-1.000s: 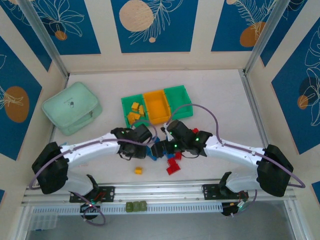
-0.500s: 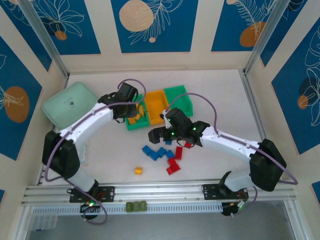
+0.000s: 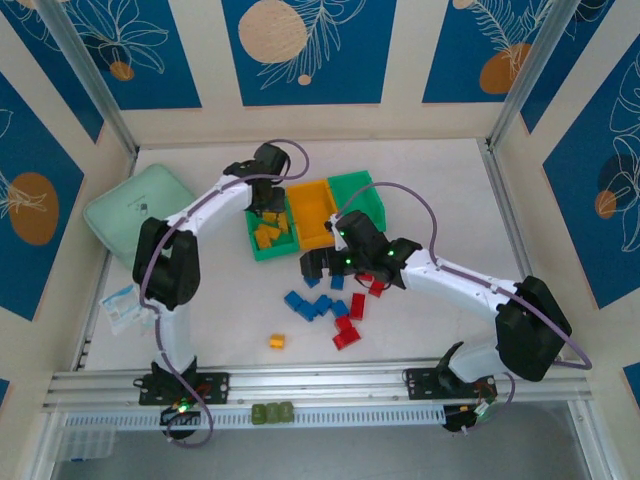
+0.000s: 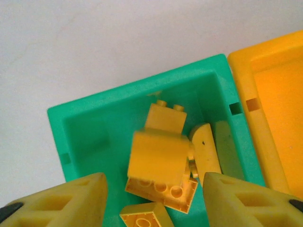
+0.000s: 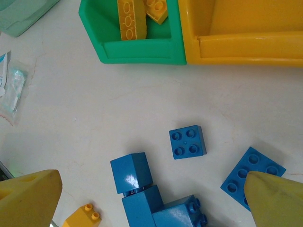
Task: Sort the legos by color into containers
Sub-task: Place the lego in the container, then pick up the lego from the middle-left of the table.
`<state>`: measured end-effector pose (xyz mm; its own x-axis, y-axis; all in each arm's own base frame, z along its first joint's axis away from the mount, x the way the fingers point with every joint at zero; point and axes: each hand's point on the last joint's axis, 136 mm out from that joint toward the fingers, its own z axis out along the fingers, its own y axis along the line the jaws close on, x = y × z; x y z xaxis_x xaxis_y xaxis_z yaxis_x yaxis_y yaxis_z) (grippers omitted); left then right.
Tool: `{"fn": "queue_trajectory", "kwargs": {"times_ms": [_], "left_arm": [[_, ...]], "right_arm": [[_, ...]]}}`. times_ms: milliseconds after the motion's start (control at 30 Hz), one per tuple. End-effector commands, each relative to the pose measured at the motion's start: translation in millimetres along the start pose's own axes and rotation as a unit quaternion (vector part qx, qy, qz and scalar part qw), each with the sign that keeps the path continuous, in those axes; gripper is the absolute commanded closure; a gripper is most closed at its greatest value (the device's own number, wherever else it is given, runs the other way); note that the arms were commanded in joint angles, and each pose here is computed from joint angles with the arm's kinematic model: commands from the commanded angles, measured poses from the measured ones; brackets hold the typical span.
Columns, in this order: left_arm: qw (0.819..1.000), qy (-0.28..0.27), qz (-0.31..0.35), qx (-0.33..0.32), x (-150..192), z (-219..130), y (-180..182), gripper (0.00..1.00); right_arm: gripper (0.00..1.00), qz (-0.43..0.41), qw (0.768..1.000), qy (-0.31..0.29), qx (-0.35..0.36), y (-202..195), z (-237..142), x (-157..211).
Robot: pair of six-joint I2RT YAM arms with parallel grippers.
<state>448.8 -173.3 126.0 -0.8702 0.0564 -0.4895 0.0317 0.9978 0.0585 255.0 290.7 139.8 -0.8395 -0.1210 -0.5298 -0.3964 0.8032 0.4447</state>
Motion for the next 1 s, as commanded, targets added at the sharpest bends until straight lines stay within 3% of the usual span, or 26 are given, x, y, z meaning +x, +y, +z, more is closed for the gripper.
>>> {"fn": "queue_trajectory", "kwargs": {"times_ms": [0, 300, 633, 967], "left_arm": [[1.0, -0.012, 0.011, -0.012, -10.8, -15.2, 11.3, 0.42], [0.998, -0.002, -0.012, 0.06, 25.8, -56.9, 4.1, 0.39], [0.992, 0.036, -0.043, 0.109, 132.1, -102.4, 3.9, 0.37], [0.982, 0.124, -0.055, 0.132, 248.3, -119.9, -8.9, 0.35]], "right_arm": [[0.01, -0.012, 1.0, -0.01, -0.01, 4.6, -4.8, -6.2], [0.01, -0.037, 0.999, 0.026, -0.009, 8.1, -9.4, 11.8], [0.01, -0.053, 0.996, 0.073, -0.017, 15.4, -14.4, 52.5], [0.01, -0.078, 0.99, 0.117, -0.023, 20.8, -6.3, 97.8]]}}
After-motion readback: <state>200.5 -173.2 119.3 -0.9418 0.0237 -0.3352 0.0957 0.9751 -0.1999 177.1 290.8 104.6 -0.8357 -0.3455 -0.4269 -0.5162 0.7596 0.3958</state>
